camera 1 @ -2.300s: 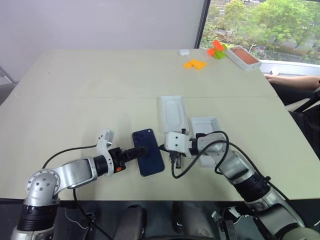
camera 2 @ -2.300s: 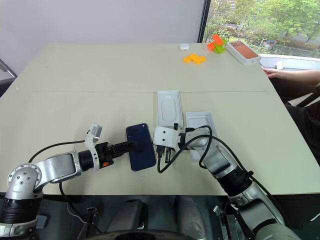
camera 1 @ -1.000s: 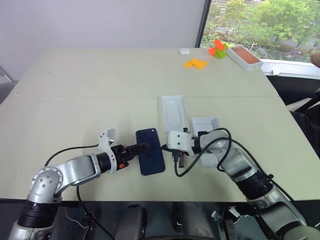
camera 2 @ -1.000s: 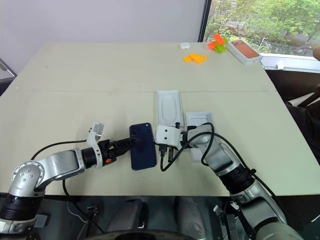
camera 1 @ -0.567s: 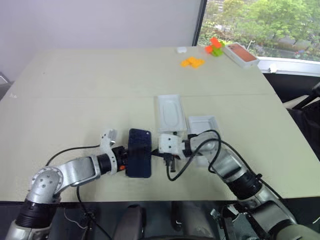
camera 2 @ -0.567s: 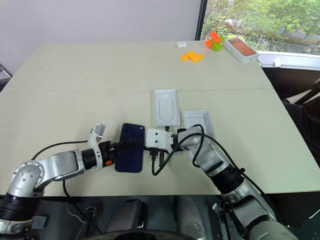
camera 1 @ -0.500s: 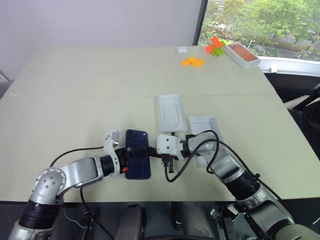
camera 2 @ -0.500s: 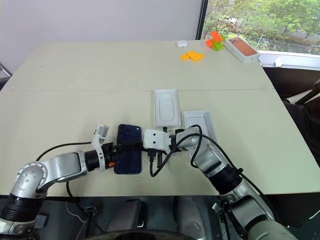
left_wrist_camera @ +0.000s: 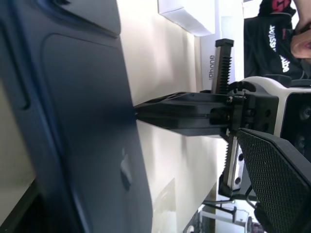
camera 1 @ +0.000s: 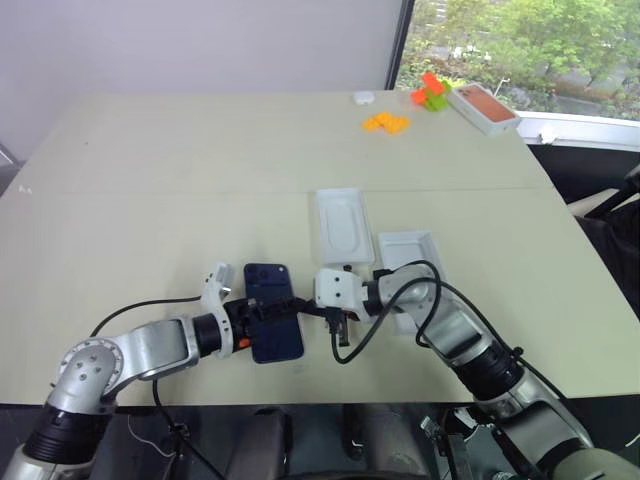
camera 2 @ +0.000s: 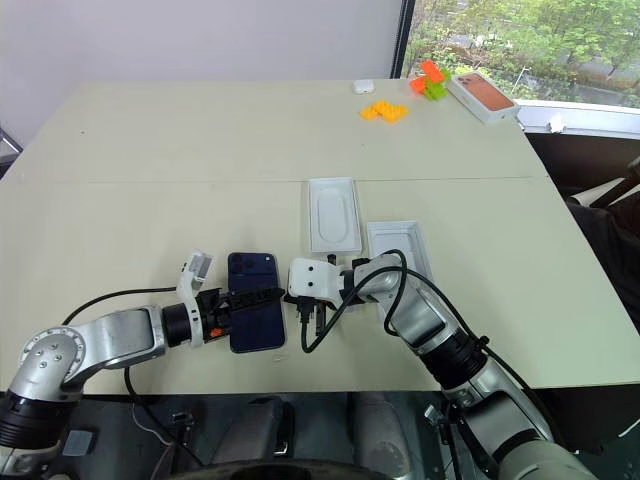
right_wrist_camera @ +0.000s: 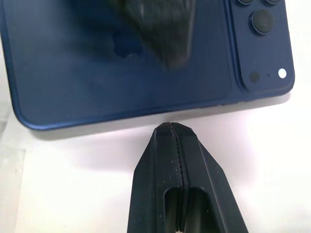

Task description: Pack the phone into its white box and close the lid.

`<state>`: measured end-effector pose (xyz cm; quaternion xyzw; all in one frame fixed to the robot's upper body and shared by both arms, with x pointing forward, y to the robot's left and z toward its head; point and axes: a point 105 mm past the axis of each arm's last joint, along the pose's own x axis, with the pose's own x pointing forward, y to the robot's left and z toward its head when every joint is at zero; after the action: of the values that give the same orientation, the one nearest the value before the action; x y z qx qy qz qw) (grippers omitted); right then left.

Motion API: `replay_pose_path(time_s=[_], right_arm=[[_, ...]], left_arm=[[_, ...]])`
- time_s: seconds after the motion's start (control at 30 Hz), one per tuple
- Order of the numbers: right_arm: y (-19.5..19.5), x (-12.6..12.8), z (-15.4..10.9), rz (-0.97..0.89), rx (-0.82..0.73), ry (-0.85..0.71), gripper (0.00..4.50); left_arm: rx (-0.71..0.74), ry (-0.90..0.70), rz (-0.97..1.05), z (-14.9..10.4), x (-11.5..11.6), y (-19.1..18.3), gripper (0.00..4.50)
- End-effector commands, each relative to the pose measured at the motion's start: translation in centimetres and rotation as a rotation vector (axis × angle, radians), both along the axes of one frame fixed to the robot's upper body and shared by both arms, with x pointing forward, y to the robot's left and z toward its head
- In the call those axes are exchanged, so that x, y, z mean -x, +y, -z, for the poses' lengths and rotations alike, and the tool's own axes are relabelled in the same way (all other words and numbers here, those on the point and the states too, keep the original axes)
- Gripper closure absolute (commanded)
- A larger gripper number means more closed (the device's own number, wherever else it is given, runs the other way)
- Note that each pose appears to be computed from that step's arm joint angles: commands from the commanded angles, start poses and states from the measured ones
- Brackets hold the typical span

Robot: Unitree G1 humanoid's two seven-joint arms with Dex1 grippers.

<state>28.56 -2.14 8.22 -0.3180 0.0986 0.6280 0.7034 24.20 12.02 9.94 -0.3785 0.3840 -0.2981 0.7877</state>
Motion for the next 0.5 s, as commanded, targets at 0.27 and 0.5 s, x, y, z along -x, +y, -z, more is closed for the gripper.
replay_pose_path(time_s=[0.27, 0.5], right_arm=[[-0.4, -0.1, -0.5, -0.003, -0.003, -0.032, 4.50], [-0.5, -0.1, -0.6, -0.005, -0.002, -0.042, 4.50]], left_arm=[[-0.074, 0.013, -0.078, 0.5, 0.2, 3.3, 0.03], [-0.037, -0.008, -0.076, 0.2, 0.0, 2.6, 1.82]])
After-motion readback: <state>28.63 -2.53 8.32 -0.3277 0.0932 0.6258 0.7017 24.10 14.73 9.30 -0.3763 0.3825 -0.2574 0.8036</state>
